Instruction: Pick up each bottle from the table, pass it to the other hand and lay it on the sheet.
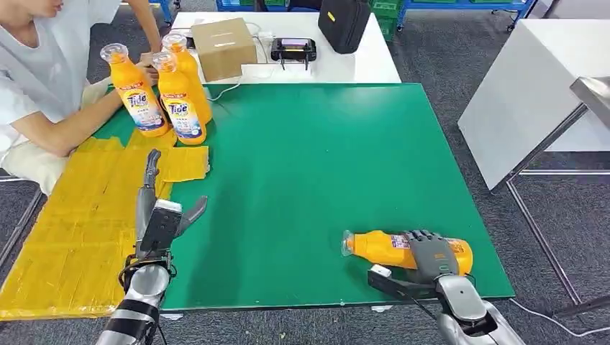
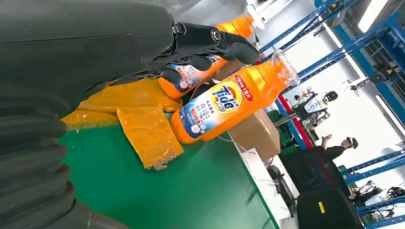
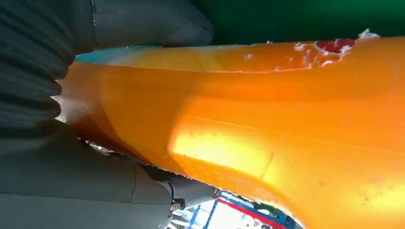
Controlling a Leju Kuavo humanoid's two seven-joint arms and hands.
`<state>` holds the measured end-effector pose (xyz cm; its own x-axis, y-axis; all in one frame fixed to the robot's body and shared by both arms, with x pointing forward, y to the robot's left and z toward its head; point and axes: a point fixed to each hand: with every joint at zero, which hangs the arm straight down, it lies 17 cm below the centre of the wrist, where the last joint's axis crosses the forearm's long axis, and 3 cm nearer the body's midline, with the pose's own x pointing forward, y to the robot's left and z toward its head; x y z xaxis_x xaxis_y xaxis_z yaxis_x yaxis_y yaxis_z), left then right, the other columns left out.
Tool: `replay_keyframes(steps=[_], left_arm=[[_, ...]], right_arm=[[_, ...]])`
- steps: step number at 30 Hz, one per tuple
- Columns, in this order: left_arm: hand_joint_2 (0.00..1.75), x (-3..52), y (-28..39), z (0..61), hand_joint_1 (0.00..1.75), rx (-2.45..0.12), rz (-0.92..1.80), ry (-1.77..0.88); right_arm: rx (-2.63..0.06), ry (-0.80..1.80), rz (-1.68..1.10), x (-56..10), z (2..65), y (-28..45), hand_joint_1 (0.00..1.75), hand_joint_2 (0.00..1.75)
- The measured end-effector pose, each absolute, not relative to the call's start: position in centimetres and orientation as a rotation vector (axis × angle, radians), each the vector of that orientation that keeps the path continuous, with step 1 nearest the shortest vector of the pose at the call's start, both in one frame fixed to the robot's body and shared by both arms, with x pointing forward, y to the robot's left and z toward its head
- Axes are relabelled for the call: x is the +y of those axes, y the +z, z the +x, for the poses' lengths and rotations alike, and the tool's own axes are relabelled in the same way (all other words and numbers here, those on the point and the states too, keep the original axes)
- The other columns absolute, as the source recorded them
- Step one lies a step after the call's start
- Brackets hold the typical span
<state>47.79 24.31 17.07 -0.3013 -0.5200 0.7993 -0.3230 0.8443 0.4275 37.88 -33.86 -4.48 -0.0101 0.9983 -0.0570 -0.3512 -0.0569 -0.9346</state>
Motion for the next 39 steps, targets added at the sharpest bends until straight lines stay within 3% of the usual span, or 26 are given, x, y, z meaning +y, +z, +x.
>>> replay_keyframes(steps=[8,25,36,39], left_arm=[[1.75,23.8,16.5,46.6,0.00,-1.890,0.586,-0.245],[1.75,23.7,16.8,46.2,0.00,-1.898,0.575,-0.245],[1.75,15.0,15.1,44.3,0.00,-1.839,0.154,-0.411],[1.75,11.5,16.0,43.0,0.00,-1.839,-0.101,-0.410]], right_arm=[[-1.159,1.205,-0.979,-28.4,39.9,-0.3,1.75,1.75],[-1.216,1.130,-0.954,-27.0,40.3,1.0,1.75,1.75],[-1.760,0.578,-0.777,-22.7,42.5,14.3,1.75,1.75],[-1.800,0.457,-0.404,-19.6,42.9,14.2,1.75,1.75]])
